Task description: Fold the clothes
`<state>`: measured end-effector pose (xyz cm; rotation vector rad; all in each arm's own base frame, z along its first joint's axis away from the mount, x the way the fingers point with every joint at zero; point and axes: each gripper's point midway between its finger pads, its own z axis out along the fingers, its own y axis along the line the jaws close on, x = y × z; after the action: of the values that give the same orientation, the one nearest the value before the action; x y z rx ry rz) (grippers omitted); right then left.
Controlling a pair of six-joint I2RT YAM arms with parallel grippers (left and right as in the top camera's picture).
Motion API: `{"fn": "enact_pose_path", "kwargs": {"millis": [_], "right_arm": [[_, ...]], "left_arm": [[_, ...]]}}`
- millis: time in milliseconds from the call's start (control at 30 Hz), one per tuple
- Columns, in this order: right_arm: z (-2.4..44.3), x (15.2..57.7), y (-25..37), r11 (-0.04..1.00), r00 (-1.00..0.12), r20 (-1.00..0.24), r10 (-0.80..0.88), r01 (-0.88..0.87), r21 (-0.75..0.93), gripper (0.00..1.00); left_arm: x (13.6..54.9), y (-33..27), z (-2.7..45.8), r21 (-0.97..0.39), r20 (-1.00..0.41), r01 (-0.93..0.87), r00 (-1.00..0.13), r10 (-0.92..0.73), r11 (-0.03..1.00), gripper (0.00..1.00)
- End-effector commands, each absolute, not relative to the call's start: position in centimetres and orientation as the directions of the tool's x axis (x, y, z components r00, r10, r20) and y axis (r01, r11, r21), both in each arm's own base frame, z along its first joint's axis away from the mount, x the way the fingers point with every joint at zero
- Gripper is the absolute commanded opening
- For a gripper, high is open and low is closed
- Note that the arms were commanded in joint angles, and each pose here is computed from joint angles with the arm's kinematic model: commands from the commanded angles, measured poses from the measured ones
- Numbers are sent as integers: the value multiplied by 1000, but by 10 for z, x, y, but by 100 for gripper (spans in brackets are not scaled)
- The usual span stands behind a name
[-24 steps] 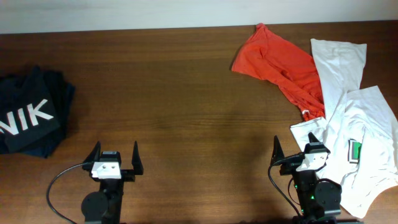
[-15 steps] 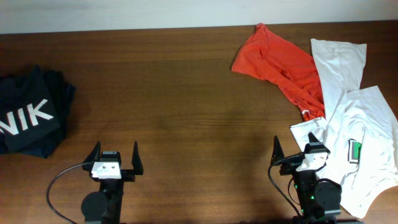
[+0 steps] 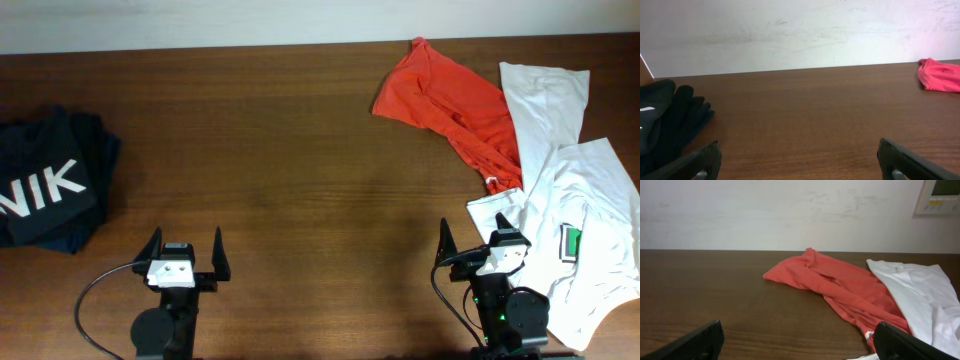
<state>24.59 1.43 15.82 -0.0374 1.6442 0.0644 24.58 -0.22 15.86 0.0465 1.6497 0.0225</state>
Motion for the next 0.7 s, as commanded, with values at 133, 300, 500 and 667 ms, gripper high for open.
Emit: {"fn": "enact_pose_path", "kwargs": {"millis": [133, 300, 500, 667], "right_arm": [[156, 246, 12, 999, -79, -997, 12, -50, 16, 99], [156, 246, 12, 999, -79, -997, 12, -50, 16, 99], [156, 246, 12, 999, -79, -997, 12, -50, 16, 99], [156, 246, 12, 999, -79, -997, 12, -50, 16, 99]], "left_arm": [[246, -3, 157, 44, -996, 18, -77, 45, 999, 99], [246, -3, 157, 44, -996, 18, -78, 45, 999, 99], [246, 0, 157, 46, -996, 0, -78, 45, 999, 99], [246, -3, 157, 44, -996, 21, -77, 45, 999, 99]]}}
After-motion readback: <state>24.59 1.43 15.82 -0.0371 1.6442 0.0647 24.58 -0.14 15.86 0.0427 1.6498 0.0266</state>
